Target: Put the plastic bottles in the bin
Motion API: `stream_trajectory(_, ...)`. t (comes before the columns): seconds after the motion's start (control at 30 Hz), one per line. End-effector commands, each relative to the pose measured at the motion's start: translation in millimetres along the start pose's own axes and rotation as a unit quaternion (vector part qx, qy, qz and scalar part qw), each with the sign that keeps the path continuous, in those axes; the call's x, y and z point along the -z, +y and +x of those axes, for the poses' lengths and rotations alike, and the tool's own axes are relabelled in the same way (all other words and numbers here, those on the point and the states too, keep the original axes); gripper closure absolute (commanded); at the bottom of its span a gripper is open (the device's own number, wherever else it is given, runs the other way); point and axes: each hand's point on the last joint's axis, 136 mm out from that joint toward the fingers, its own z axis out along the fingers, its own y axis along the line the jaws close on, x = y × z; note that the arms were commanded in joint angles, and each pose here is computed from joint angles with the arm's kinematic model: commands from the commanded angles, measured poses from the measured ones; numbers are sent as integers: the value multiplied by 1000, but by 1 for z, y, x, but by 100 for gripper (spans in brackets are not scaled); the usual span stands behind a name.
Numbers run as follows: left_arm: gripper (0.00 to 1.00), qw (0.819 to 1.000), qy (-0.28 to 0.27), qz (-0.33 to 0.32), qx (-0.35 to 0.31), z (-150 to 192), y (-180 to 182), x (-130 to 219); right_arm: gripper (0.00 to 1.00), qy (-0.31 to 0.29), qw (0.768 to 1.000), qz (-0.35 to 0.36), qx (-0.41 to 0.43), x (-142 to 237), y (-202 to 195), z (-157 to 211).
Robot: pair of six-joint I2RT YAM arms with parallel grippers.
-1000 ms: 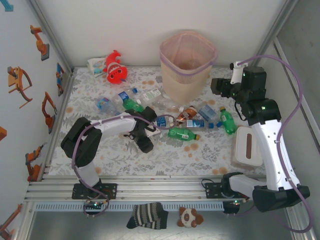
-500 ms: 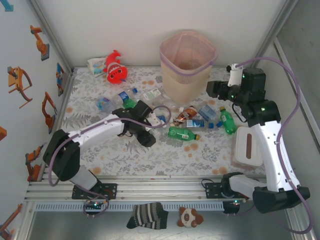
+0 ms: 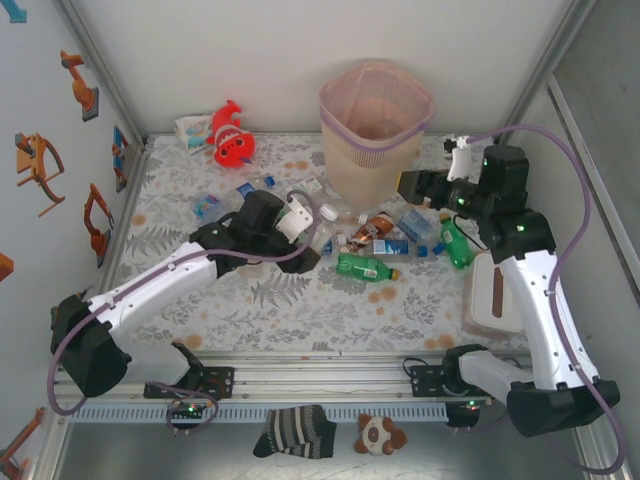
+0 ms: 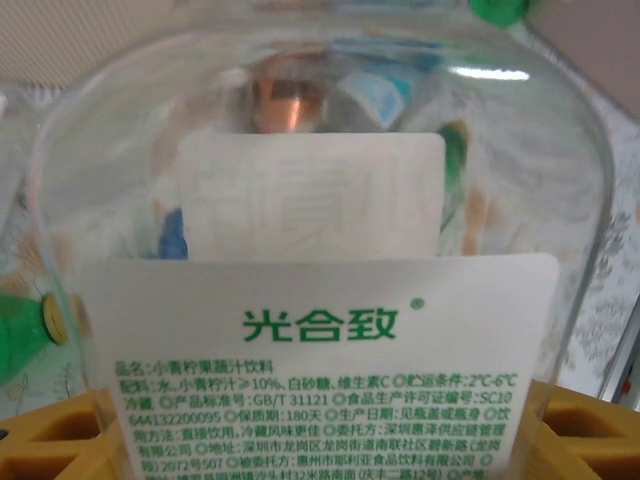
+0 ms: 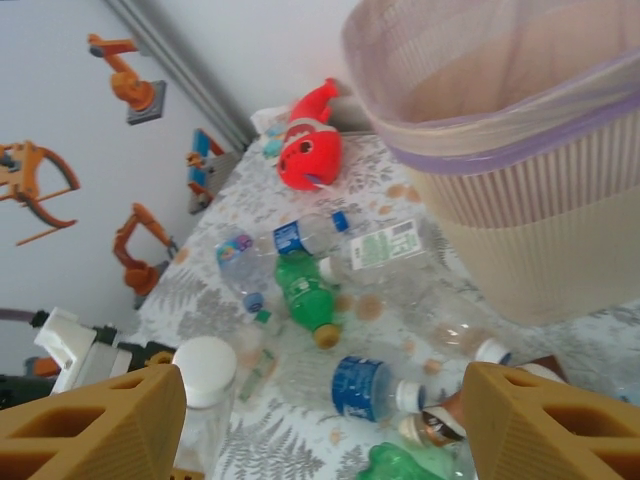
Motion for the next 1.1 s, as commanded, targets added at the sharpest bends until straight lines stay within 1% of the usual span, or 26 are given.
stream_trajectory(0.0, 43, 997, -72, 9, 16, -33, -3, 10, 28, -3, 998, -63, -6, -1, 20, -4)
stream_trajectory(0.13, 44, 994, -101, 23, 17, -54, -7, 10, 28, 13, 995, -97, -33, -11, 23, 2)
stream_trajectory(0.23, 44, 992, -116, 43, 15, -68, -12, 6, 30, 23, 993, -99, -56, -18, 22, 5)
stream_trajectory(0.4, 44, 989, -131, 61, 13, -86, -14, -2, 30, 44, 992, -106, -50, -30, 31, 16)
stream_trajectory(0.53, 44, 987, -145, 71, 14, -98, -17, -2, 30, 74, 990, -108, -43, -50, 38, 31)
stream_trajectory(0.77, 45, 985, -151, 78, 15, -103, -19, -2, 30, 114, 987, -110, -28, -83, 48, 50)
stream_trajectory(1.07, 45, 987, -142, 73, 17, -99, -17, -6, 31, 144, 979, -139, -23, -106, 69, 67)
